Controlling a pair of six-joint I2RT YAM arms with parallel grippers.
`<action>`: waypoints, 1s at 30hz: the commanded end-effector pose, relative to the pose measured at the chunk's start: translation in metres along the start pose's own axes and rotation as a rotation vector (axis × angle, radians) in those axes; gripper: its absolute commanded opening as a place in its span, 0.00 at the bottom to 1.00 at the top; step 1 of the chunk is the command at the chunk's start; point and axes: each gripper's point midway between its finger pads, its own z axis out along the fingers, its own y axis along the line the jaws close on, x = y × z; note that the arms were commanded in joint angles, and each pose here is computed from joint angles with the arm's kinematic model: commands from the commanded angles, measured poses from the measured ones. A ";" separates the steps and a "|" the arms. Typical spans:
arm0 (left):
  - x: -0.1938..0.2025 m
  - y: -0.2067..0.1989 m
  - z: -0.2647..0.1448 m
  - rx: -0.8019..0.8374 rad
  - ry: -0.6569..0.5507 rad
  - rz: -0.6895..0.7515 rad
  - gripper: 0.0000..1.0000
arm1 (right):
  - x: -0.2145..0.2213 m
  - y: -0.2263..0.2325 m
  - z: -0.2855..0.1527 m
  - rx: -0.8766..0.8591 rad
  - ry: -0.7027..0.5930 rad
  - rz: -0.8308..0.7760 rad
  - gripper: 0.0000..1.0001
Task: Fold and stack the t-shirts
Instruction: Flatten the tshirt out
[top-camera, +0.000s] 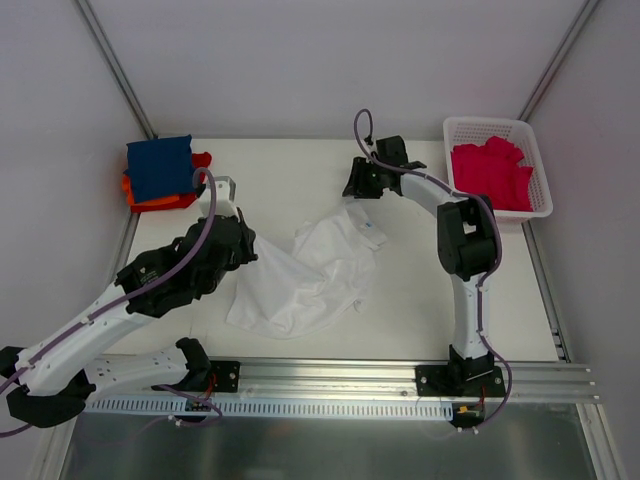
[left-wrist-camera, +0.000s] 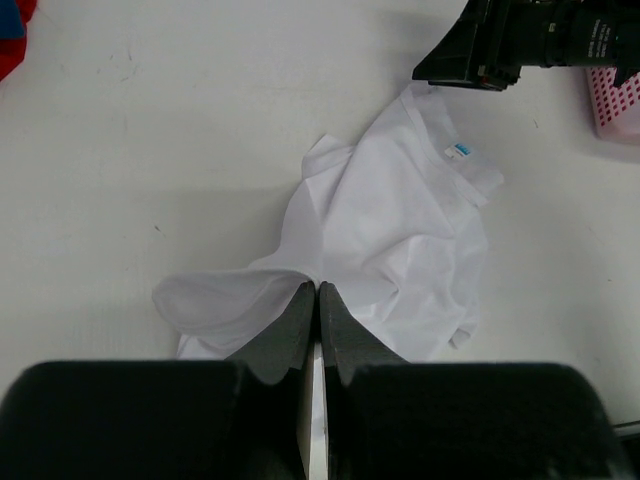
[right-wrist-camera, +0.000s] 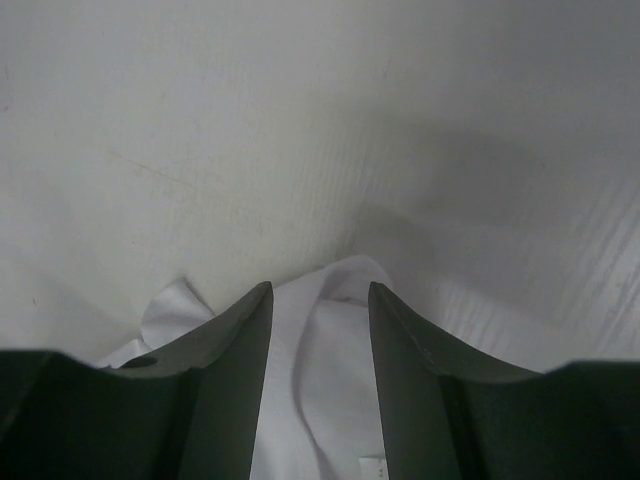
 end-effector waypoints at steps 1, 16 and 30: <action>0.001 -0.002 0.003 -0.010 -0.006 -0.006 0.00 | -0.022 0.017 -0.003 -0.043 -0.033 -0.018 0.46; 0.007 -0.001 0.008 -0.027 0.008 0.008 0.00 | -0.010 0.023 0.008 -0.046 0.001 -0.029 0.46; 0.008 0.001 0.006 -0.022 0.005 0.001 0.00 | 0.025 0.021 0.016 -0.046 0.045 -0.018 0.46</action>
